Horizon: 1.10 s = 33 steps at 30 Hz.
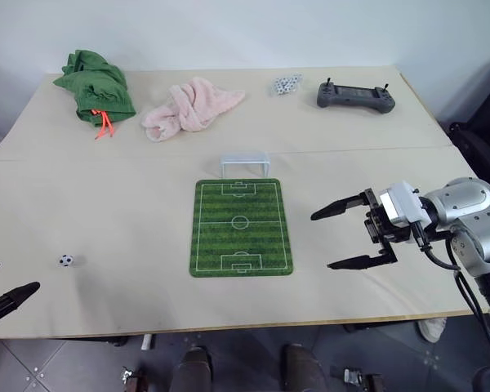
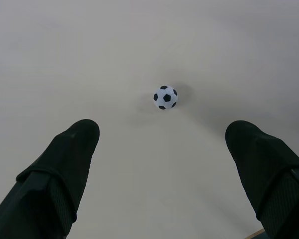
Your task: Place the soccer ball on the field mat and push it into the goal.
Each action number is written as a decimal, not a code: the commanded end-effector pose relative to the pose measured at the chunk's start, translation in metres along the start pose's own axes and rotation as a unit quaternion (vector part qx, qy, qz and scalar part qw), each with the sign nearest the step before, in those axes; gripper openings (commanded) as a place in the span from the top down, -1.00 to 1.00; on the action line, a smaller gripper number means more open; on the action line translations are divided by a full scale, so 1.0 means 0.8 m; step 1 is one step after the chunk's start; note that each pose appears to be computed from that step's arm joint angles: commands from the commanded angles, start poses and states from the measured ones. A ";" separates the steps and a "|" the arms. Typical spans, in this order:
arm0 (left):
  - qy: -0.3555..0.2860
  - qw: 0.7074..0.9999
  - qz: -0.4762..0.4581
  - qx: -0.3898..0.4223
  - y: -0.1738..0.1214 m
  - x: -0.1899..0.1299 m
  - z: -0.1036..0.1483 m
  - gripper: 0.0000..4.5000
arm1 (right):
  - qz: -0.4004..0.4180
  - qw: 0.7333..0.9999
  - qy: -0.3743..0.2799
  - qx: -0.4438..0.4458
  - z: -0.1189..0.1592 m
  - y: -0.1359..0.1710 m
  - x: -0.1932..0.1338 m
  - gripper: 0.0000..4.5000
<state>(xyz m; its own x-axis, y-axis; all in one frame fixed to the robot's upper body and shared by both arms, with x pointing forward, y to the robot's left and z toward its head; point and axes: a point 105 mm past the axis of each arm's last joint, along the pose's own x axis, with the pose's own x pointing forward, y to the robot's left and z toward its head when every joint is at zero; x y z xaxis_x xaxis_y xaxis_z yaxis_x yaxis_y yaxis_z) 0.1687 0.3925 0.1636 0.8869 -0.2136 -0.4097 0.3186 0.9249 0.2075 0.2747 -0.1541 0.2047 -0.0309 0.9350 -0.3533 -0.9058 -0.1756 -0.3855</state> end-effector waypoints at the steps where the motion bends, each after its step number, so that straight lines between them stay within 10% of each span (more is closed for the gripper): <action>1: -0.007 1.000 0.003 0.010 0.003 -0.003 0.010 -0.99 | 0.026 0.999 -0.010 -0.028 0.018 0.003 -0.004 -1.00; 33: -0.003 1.000 0.012 0.017 0.004 0.009 0.005 -0.99 | 0.005 0.999 -0.017 -0.041 0.018 -0.008 -0.001 -1.00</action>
<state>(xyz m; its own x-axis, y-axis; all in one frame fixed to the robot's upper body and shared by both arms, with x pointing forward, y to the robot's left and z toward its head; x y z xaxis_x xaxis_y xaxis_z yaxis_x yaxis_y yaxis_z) 0.1759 0.3901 0.1589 0.8851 -0.2112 -0.4148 0.3219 0.9214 0.2178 0.2805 -0.1468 0.2077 -0.0230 0.9455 -0.3248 -0.8942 -0.1648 -0.4162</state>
